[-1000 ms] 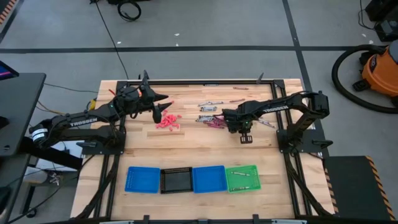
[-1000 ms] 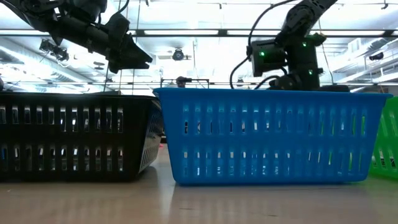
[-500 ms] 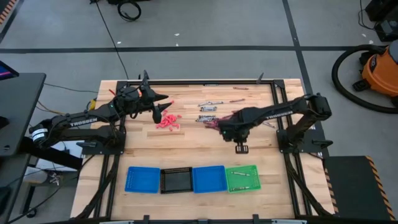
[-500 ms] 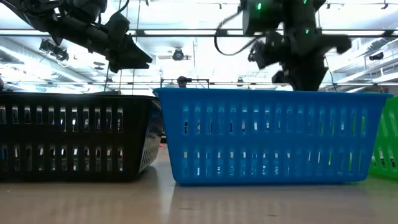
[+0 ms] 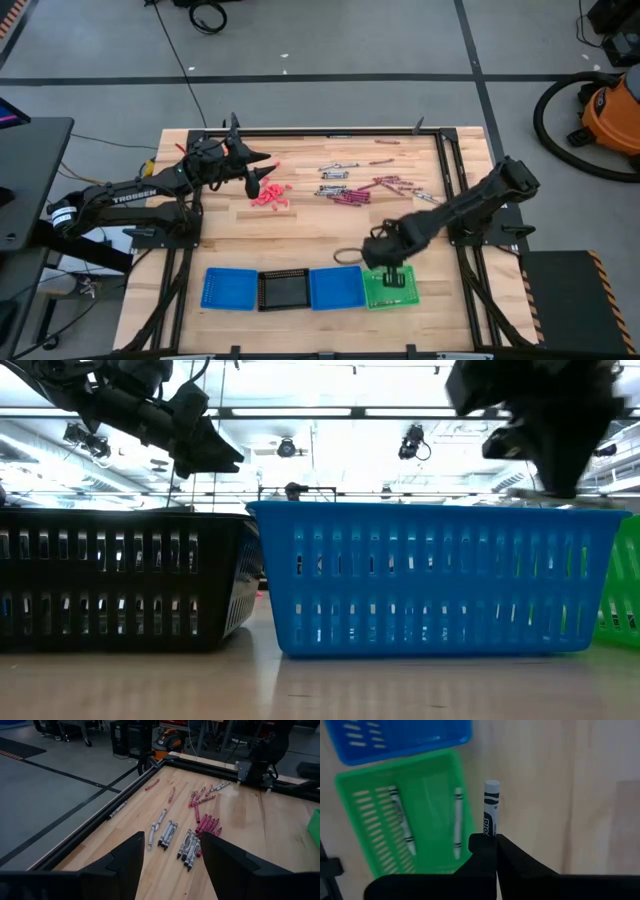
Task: Sort crayons
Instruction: Put the white crayon into the green bin
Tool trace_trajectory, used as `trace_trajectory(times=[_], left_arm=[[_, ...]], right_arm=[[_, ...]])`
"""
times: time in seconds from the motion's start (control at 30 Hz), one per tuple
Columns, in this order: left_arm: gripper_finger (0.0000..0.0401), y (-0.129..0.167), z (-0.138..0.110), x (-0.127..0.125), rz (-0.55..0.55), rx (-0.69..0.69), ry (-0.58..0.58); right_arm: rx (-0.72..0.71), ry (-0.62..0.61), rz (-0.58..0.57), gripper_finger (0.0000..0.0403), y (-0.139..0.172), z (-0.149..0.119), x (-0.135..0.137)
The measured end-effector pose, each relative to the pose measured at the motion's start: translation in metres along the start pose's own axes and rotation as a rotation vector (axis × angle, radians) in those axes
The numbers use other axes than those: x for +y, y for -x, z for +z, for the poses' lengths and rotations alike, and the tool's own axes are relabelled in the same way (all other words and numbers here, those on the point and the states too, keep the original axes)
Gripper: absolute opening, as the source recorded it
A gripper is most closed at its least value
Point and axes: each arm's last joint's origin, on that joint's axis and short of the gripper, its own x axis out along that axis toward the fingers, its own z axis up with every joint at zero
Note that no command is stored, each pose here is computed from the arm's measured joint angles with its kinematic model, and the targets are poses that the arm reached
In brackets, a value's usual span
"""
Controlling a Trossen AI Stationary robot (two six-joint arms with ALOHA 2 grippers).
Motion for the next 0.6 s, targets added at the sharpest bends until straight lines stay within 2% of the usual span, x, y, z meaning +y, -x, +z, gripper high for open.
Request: trace_trajectory(times=[0.3, 0.6], left_arm=[[0.0205, 0.0, 0.0, 0.0, 0.0, -0.001, -0.001], [0.0205, 0.0, 0.0, 0.0, 0.0, -0.002, -0.001]], right_arm=[[-0.055, -0.019, -0.047, 0.0007, -0.005, -0.025, 0.035], [-0.079, -0.068, 0.01, 0.0018, -0.032, -0.035, 0.038]])
